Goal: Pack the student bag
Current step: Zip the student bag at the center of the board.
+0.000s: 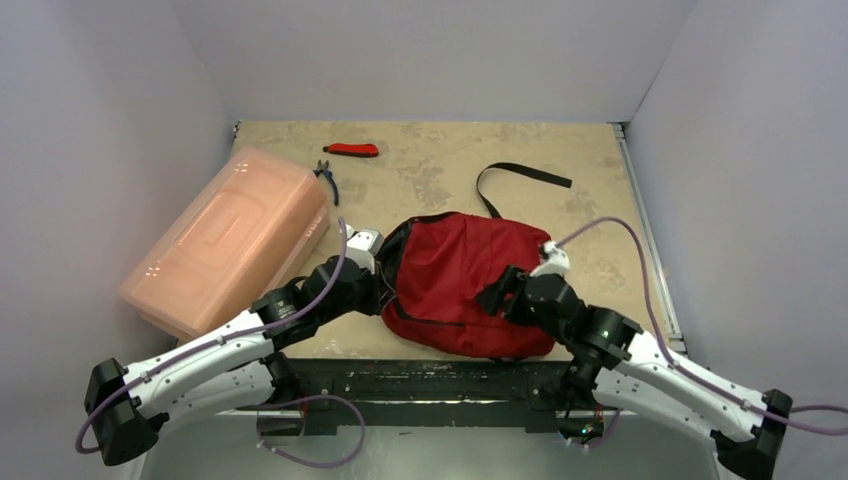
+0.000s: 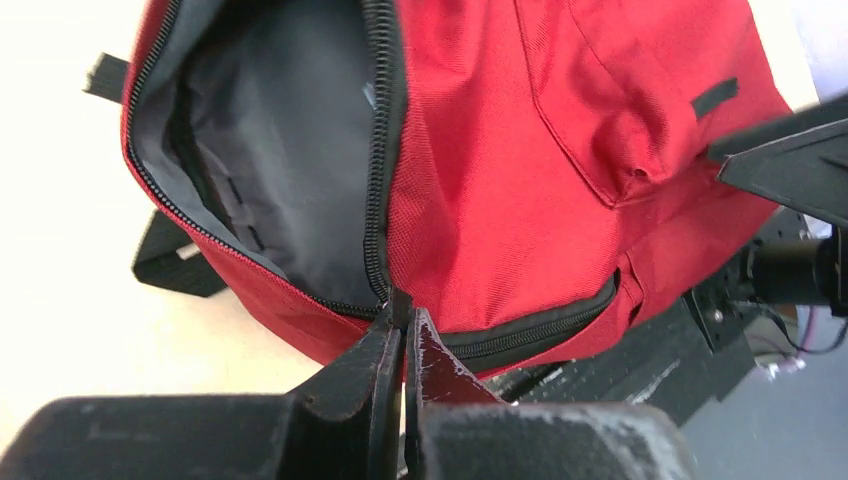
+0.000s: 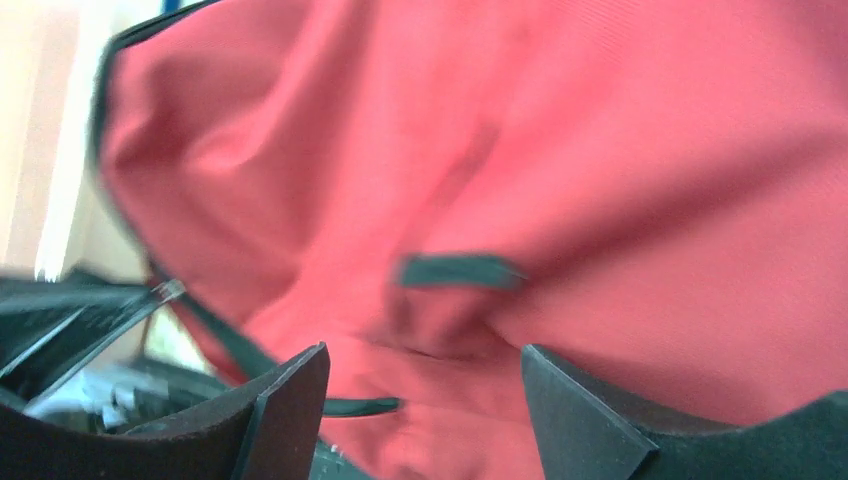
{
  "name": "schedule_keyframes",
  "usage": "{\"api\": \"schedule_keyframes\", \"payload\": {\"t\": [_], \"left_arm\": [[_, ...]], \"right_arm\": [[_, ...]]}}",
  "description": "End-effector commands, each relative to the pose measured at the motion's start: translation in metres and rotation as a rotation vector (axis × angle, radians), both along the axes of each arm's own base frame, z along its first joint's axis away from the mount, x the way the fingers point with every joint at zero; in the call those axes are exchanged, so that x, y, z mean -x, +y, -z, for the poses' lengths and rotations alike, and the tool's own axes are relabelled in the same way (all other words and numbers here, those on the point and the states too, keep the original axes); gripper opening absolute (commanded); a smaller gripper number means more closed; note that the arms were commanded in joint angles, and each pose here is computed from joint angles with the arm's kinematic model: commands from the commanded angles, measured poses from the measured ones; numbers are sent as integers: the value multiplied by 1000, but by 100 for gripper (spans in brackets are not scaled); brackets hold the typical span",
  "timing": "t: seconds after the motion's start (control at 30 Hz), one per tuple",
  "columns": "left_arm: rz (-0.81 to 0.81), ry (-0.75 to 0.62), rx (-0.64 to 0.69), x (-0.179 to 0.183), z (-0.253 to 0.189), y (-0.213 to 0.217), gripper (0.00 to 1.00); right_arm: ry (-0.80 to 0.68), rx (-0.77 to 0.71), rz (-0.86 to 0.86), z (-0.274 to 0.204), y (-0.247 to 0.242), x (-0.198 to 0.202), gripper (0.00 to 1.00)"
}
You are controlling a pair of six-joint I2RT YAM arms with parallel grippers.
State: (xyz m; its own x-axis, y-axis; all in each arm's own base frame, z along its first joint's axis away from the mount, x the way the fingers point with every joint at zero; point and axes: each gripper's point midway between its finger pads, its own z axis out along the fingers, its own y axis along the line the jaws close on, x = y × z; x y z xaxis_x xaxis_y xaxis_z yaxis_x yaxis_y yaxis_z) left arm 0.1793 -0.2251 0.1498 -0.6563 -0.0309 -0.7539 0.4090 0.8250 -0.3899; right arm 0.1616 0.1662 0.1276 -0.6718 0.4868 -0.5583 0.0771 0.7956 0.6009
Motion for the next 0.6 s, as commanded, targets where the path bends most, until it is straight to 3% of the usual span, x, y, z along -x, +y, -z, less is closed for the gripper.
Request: {"api": "schedule_keyframes", "payload": {"t": [0.0,0.17,0.37,0.57], "left_arm": [[110,12,110,10,-26,-26,0],[118,37,124,15,-26,-26,0],[98,69,127,19,-19,-22,0],[87,85,127,19,-20,-22,0]], "right_arm": [[-332,116,-545,-70,81,-7,73],[-429,215,-859,-74,141,29,74],[-610,103,-967,-89,180,41,73],[-833,155,-1025,-83,200,39,66]]}}
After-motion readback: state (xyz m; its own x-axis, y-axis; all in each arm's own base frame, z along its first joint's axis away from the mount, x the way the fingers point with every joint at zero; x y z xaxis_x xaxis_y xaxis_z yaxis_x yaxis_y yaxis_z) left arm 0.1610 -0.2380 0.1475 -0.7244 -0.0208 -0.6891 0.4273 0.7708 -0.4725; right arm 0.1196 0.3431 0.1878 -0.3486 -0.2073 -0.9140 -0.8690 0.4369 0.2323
